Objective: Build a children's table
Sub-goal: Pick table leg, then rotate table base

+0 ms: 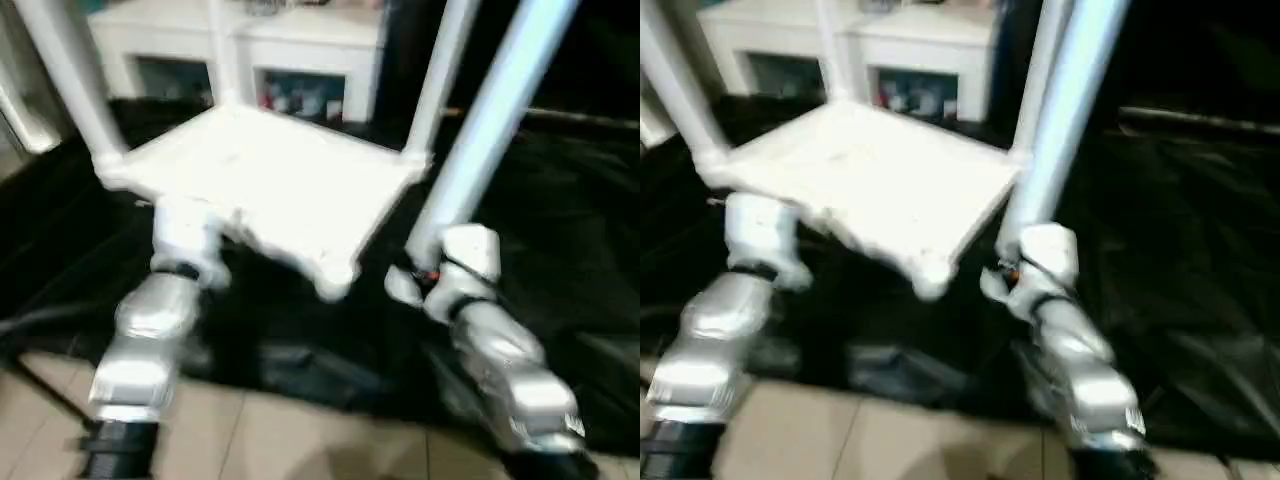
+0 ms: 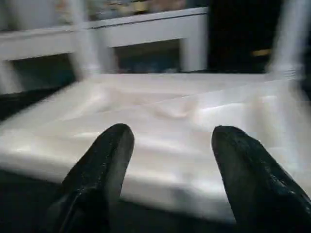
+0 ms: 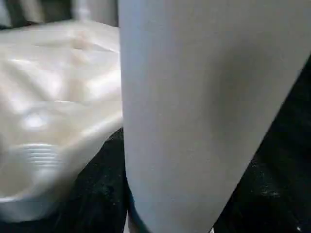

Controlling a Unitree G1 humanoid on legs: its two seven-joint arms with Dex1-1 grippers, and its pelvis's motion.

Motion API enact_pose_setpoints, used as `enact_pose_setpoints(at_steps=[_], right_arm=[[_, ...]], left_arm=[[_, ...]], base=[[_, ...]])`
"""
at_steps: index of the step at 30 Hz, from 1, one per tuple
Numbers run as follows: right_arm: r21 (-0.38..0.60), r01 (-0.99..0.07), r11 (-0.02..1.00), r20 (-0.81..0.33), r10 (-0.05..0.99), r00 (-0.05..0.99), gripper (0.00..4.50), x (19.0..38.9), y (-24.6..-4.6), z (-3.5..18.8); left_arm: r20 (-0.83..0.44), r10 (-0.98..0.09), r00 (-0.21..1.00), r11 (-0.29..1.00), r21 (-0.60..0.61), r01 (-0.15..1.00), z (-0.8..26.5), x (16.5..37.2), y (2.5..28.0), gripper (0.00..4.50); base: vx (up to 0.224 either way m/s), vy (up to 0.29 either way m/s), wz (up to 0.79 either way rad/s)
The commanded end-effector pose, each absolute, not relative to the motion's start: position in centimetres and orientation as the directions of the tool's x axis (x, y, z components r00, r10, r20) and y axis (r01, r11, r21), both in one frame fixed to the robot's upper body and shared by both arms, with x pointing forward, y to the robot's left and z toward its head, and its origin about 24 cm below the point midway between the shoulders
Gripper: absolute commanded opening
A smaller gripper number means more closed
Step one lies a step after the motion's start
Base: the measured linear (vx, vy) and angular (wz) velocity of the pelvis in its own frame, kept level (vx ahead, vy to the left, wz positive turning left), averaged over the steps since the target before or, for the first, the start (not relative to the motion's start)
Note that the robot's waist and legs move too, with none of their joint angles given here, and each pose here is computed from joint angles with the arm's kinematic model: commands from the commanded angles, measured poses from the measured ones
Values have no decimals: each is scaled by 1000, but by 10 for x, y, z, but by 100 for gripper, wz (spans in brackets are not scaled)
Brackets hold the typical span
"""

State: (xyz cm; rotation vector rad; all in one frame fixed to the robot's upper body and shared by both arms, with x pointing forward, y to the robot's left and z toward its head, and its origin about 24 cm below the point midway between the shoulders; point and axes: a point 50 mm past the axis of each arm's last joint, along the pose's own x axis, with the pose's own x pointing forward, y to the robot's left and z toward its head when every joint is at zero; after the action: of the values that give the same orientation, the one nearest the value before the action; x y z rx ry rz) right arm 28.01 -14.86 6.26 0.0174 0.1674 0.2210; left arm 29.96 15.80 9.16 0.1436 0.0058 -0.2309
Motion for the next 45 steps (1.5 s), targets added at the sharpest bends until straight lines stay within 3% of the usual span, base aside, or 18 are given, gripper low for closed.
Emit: enact_pose_setpoints(at_steps=[1,21,23,24,25,26,27,28,30,31,32,36,40,45], right_arm=[[41,-236,971,-123,239,963,191,282,-141,73],[-18,-267,963,-111,264,958,191,289,-144,81],[-17,-287,958,-103,284,953,191,288,-145,82],[-18,-343,939,-94,340,936,191,287,-145,83],[-18,-343,939,-94,340,936,191,287,-145,83],[-37,-391,920,-95,386,917,191,287,-147,84],[-37,-391,920,-95,386,917,191,287,-147,84],[-48,-441,896,-103,435,895,191,287,-150,84],[-53,-472,880,-114,465,878,191,289,-154,84],[-53,-472,880,-114,465,878,191,289,-154,84],[-83,-491,867,-114,481,869,191,295,-162,86],[-126,-512,849,-105,502,858,191,300,-169,92],[-130,-526,840,-99,517,850,191,301,-169,94],[-148,-549,822,-103,540,836,191,300,-171,94]], left_arm=[[-15,-225,974,963,146,225,96,300,165,304],[-52,-358,932,930,75,361,86,292,148,304],[-55,-449,892,887,97,452,87,288,142,304],[-93,-580,809,798,136,588,85,285,137,304],[-93,-580,809,798,136,588,85,285,137,304],[-141,-683,716,700,152,698,82,283,135,322],[-141,-683,716,700,152,698,82,283,135,340],[-193,-768,610,597,127,792,81,285,134,340],[-236,-805,544,525,145,839,82,290,135,343],[-236,-805,544,525,145,839,82,290,135,366],[-367,-808,461,401,230,886,81,302,139,383],[-607,-696,384,216,333,918,72,317,151,396],[-685,-658,313,131,305,943,71,320,154,396],[-725,-613,313,44,365,930,75,335,148,396]], base=[[149,-36,-28],[119,13,-1],[35,26,2],[0,0,0],[0,0,0],[0,0,0],[0,0,0],[0,0,0],[-61,-22,2],[-77,-33,3],[-87,-34,3],[-84,-32,-1],[-14,-6,-1],[0,0,0]])
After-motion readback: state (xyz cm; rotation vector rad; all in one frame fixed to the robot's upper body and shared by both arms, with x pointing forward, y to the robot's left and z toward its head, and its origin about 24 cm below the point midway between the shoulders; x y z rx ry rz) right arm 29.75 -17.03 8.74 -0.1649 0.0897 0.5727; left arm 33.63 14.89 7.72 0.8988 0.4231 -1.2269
